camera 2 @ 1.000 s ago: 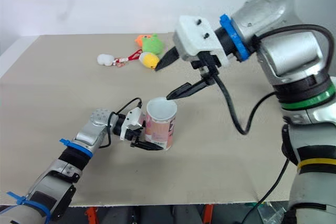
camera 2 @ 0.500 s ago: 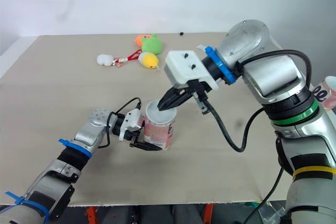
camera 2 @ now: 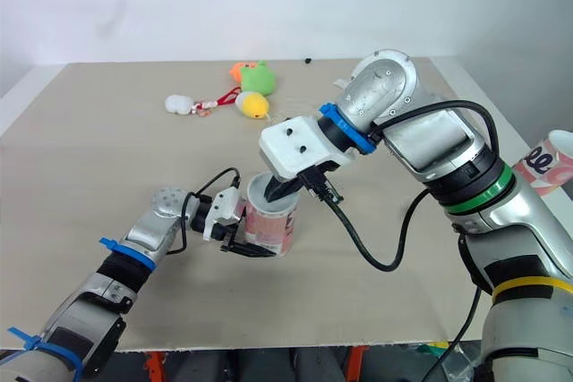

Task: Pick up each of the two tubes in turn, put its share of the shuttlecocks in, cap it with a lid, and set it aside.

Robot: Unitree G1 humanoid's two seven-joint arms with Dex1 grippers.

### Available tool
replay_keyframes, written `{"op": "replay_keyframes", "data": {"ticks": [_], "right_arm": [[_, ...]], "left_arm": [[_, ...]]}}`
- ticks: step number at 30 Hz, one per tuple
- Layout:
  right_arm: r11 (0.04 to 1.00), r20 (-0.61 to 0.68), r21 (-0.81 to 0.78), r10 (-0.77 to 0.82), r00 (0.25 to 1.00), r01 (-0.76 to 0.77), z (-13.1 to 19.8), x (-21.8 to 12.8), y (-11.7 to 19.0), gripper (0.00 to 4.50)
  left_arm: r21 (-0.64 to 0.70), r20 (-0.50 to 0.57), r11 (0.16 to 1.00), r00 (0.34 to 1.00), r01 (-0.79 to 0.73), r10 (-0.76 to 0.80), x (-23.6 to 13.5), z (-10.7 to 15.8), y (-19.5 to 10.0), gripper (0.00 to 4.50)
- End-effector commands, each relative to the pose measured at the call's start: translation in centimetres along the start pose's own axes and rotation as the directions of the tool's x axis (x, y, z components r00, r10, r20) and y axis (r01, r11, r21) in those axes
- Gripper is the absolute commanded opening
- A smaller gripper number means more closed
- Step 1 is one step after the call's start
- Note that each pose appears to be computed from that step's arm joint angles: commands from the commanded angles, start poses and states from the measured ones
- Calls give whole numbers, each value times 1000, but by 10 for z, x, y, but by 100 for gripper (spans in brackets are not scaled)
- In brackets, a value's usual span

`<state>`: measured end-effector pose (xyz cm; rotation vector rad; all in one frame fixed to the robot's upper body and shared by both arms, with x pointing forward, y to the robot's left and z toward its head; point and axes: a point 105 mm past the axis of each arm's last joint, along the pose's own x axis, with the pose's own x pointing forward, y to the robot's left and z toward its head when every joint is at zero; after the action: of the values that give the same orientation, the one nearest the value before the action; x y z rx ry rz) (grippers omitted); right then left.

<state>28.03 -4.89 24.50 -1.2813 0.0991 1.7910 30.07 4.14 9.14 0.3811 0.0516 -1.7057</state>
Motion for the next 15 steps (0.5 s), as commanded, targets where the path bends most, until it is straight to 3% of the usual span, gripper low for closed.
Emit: {"op": "replay_keyframes", "data": {"ticks": [1, 6, 12, 13, 15], "right_arm": [[996, 14, 65, 55, 998, -56, -6, 7, 3, 6], [988, 202, 140, -86, 976, 58, 20, -43, -2, 6], [960, 164, 245, -181, 970, 138, 5, -70, 12, 6], [949, 154, 271, -208, 966, 161, 1, -75, 16, 68], [927, 131, 315, -258, 957, 206, -5, -84, 25, 127]], "left_arm": [[-31, -30, 999, 999, 21, -22, 4, -9, -6, 268], [-28, 11, 1000, 1000, 0, 0, 5, -6, -4, 268], [-55, 53, 998, 998, -20, 23, 3, -4, -2, 268], [-66, 59, 998, 998, -20, 24, 1, -4, -2, 306], [-68, 64, 998, 998, -14, 18, -1, -3, -2, 364]]}}
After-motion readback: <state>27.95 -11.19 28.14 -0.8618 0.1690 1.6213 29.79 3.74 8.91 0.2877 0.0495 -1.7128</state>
